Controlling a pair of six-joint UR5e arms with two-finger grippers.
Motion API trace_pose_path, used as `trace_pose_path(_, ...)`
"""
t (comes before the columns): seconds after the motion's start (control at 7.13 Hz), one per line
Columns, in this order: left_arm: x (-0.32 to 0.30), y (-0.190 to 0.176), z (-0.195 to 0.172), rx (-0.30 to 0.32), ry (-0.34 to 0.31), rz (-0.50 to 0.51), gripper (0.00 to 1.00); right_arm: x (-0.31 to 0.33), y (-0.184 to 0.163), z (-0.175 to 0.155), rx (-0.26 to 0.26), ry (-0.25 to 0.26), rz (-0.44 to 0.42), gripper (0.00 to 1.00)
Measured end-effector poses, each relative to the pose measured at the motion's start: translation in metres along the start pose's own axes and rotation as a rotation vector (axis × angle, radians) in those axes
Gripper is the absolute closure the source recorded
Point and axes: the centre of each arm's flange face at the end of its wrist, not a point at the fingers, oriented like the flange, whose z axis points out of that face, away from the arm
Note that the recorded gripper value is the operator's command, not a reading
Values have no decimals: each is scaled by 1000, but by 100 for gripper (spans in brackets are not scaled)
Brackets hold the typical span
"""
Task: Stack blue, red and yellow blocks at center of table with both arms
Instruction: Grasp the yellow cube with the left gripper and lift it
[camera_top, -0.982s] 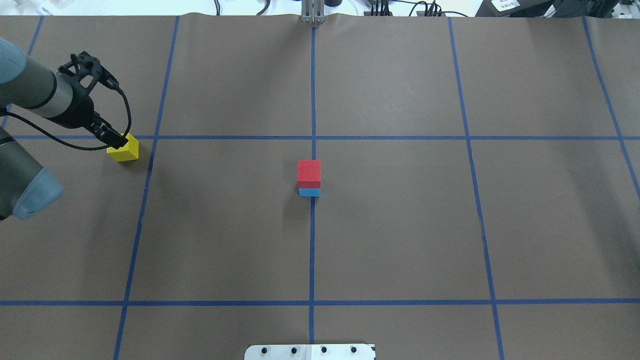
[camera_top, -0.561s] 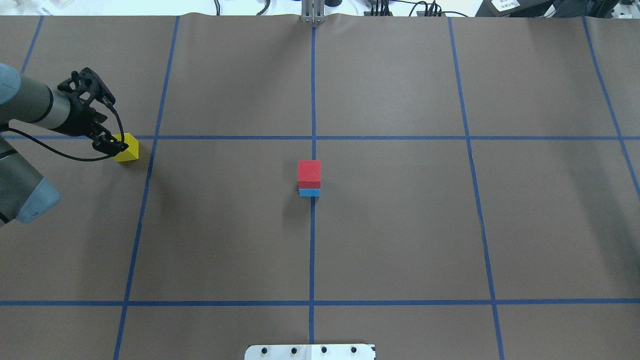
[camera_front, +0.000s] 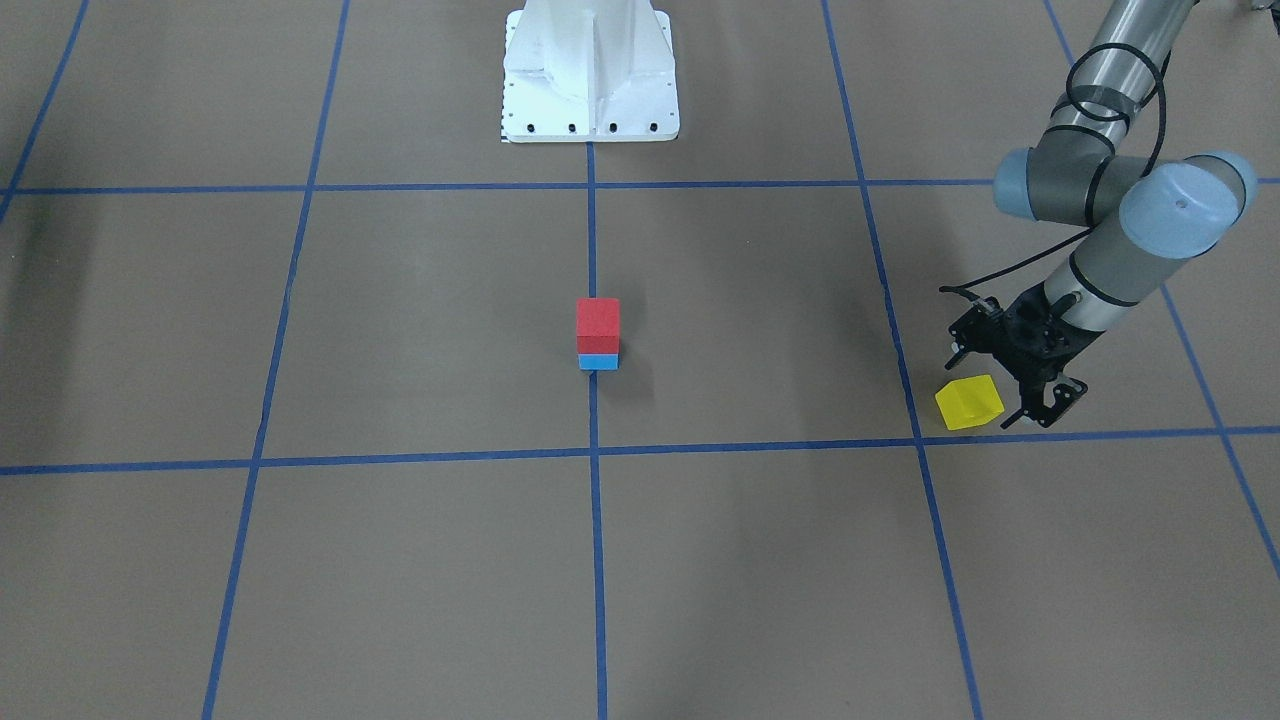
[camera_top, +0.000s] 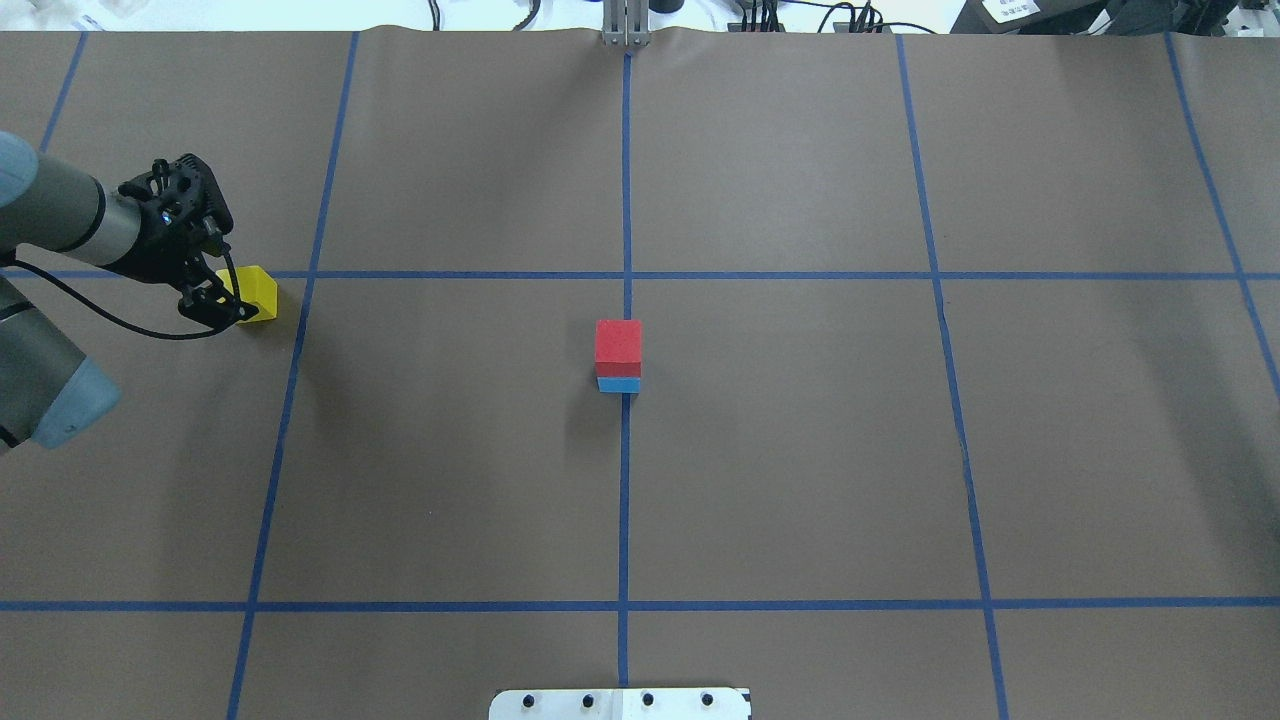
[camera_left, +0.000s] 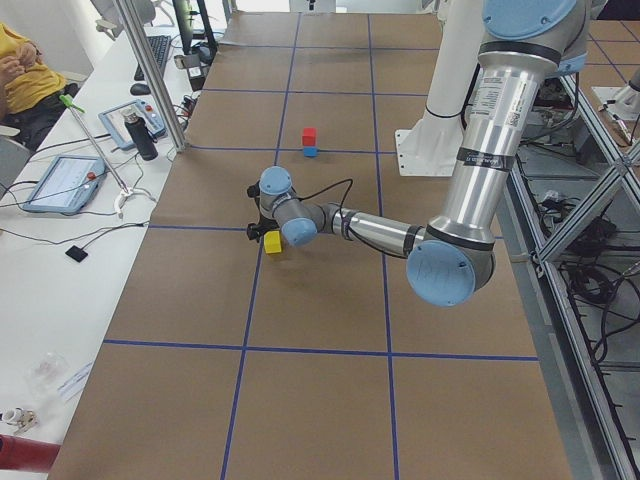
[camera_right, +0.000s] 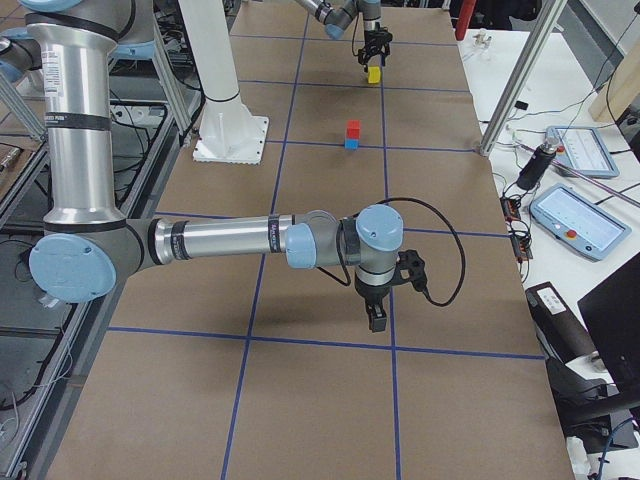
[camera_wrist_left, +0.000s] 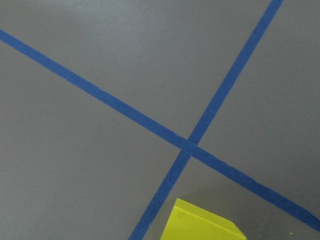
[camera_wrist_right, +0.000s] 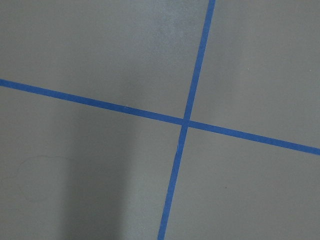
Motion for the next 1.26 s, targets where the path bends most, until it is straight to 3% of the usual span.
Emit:
trace_pose_path(0.98, -7, 7, 12, -23, 17, 64, 2, 0, -1, 1, -2, 0, 4, 1)
trace_pose_path(1.12, -8, 10, 14, -30, 14, 62, 43, 1, -1, 1, -2, 0, 3, 1)
trace_pose_path(1.26, -9, 12, 16, -34, 3, 61, 96, 0, -1, 1, -1, 0, 2, 1)
